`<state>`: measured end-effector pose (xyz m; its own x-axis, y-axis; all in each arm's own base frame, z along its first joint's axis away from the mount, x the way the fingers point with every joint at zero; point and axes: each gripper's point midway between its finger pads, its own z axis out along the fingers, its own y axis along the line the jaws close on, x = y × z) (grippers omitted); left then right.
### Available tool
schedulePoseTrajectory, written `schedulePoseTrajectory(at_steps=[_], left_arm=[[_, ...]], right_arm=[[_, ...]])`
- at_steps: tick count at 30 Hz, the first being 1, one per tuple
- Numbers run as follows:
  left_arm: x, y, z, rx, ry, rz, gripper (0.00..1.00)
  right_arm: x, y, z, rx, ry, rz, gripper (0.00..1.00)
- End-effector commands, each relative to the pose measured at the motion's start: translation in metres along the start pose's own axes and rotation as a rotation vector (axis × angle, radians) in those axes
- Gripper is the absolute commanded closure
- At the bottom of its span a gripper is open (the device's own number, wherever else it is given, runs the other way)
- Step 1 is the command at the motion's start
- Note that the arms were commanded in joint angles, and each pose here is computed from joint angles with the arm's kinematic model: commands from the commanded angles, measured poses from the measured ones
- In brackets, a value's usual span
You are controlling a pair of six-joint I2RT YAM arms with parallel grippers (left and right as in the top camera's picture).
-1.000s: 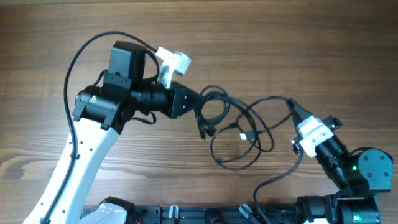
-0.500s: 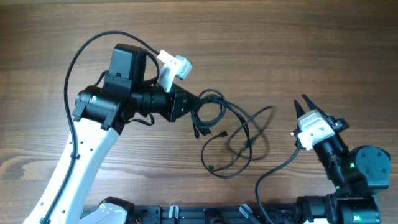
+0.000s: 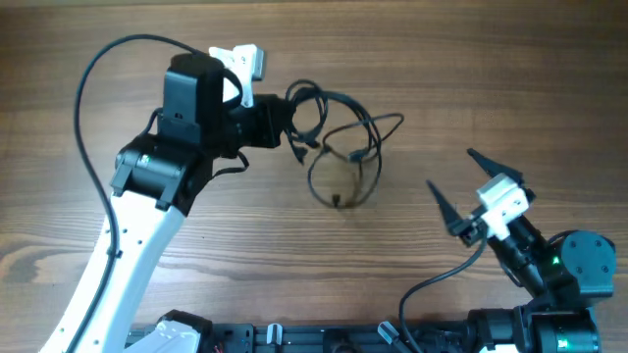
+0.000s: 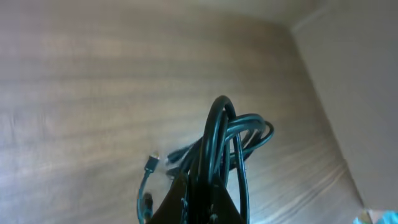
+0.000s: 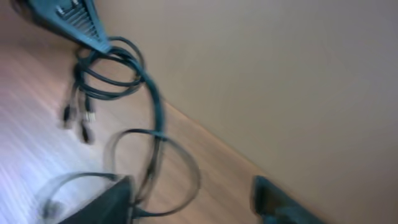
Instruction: Untangle cables
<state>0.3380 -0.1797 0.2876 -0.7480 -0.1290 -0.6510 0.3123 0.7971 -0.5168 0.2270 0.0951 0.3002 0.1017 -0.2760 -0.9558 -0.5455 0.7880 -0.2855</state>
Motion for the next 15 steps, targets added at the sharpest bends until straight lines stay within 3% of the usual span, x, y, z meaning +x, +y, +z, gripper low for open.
schedulePoseTrajectory(at_steps=[1, 8, 15], left_arm=[[-0.029, -0.025, -0.034, 0.059, -0.148, 0.047, 0.96], [-0.033, -0.064, -0.049, 0.206, -0.191, 0.16, 0.96], [-0.027, -0.108, -0.05, 0.323, -0.214, 0.298, 0.96]], right_arm=[[-0.006, 0.009, 0.0, -0.056, -0.014, 0.365, 0.0], [-0.005, 0.007, 0.003, -0.06, 0.007, 1.094, 0.0], [0.008, 0.002, 0.017, -0.042, 0.065, 1.423, 0.0]])
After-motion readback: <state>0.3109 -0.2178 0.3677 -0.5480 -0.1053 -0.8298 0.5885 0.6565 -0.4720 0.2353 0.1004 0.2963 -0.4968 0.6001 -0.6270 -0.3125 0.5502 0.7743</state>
